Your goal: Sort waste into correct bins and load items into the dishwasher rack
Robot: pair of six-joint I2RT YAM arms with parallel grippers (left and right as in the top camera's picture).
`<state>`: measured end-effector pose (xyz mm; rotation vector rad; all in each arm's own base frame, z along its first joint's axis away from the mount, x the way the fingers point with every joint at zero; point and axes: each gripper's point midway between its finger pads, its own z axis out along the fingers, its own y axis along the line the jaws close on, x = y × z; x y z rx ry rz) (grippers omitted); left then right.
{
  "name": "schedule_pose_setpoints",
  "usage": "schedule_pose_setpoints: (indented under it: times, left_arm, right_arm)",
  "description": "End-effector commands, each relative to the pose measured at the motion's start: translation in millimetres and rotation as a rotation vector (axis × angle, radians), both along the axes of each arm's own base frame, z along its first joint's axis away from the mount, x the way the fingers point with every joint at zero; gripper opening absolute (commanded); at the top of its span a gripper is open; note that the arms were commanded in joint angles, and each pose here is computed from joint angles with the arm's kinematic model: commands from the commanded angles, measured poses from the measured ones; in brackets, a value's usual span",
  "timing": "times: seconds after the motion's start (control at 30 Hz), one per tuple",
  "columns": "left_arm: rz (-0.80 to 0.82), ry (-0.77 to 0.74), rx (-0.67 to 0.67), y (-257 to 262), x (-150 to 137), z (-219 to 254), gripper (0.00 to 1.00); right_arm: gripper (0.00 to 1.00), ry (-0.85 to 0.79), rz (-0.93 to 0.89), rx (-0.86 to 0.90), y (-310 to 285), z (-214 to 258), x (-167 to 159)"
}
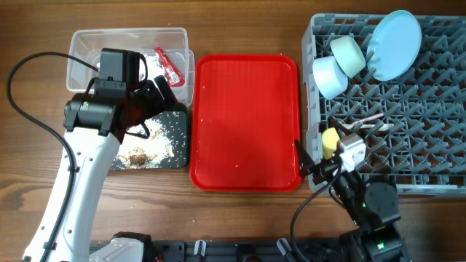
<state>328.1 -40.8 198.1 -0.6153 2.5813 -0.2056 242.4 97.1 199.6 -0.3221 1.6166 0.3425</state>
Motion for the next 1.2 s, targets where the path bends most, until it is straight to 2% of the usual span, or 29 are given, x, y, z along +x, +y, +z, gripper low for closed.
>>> schedule_pose_setpoints:
  times: [0.0, 0.23, 1.17]
  left_arm:
    - [0.016, -0.032, 0.011, 6, 1, 11, 1.00]
    - [0.016, -0.032, 0.011, 6, 1, 11, 1.00]
    - [0.016, -0.032, 0.011, 6, 1, 10, 1.00]
  right_arm:
    - [1.00, -0.023, 0.034, -0.008, 3, -10, -8]
    - [1.00, -0.003, 0.040, -0.014, 2, -28, -14]
    - [1.00, -0.080, -0.049, 0.003, -13, -23, -11]
